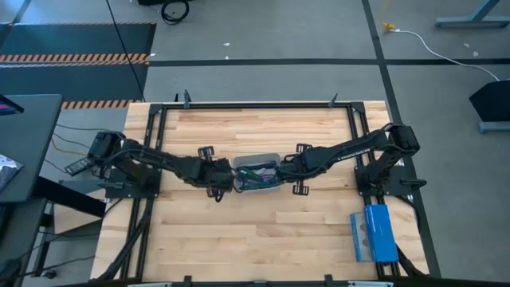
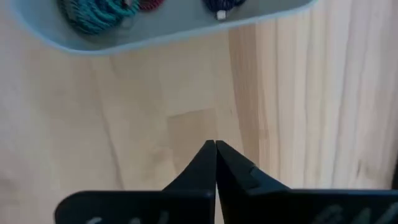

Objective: Pick and place USB-C Cables
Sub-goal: Move the bin to the center of the table

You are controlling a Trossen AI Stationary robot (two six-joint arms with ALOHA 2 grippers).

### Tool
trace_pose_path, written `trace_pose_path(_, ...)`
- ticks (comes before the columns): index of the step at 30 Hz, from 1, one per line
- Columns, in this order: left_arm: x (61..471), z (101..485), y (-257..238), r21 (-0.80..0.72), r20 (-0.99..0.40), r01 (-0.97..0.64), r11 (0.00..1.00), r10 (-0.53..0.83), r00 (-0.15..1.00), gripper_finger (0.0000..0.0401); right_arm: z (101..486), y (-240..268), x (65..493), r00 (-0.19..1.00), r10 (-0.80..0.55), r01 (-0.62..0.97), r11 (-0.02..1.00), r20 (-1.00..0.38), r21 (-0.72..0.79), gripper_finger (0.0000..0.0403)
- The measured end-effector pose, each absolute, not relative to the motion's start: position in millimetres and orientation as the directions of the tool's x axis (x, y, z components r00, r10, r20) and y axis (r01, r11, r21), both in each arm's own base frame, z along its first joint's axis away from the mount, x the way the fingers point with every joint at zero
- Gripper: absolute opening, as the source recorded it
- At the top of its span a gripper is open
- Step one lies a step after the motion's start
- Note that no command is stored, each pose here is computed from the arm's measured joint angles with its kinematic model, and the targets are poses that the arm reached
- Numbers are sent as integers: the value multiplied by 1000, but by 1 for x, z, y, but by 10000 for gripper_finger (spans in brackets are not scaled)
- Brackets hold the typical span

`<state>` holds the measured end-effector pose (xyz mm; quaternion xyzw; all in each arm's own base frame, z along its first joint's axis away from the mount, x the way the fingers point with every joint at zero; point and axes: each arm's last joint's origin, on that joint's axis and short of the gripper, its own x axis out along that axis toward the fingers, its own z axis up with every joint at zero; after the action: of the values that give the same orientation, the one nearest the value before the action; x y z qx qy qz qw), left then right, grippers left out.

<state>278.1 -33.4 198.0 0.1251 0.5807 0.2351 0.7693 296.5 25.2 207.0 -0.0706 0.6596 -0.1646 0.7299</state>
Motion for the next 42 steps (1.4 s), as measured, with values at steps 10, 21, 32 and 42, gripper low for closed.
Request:
trace_pose_path(10, 289, 197, -12, 312, -911, -102, 945, 328, 252, 13, 184, -2, 302, 163, -284, 108, 957, -945, -269, 3)
trace_pose_path(21, 295, 196, 12, 137, -943, -127, 982, 169, 287, 13, 184, -17, 306, 194, -230, 93, 972, -954, -216, 2)
trace_pose_path(32, 313, 191, 15, 108, -903, -116, 987, 147, 404, 13, 186, -12, 315, 299, -121, 75, 992, -946, -104, 0)
trace_pose_path(42, 317, 182, 15, 117, -912, -100, 988, 147, 383, 13, 186, 0, 316, 309, -105, 79, 993, -945, -85, 0)
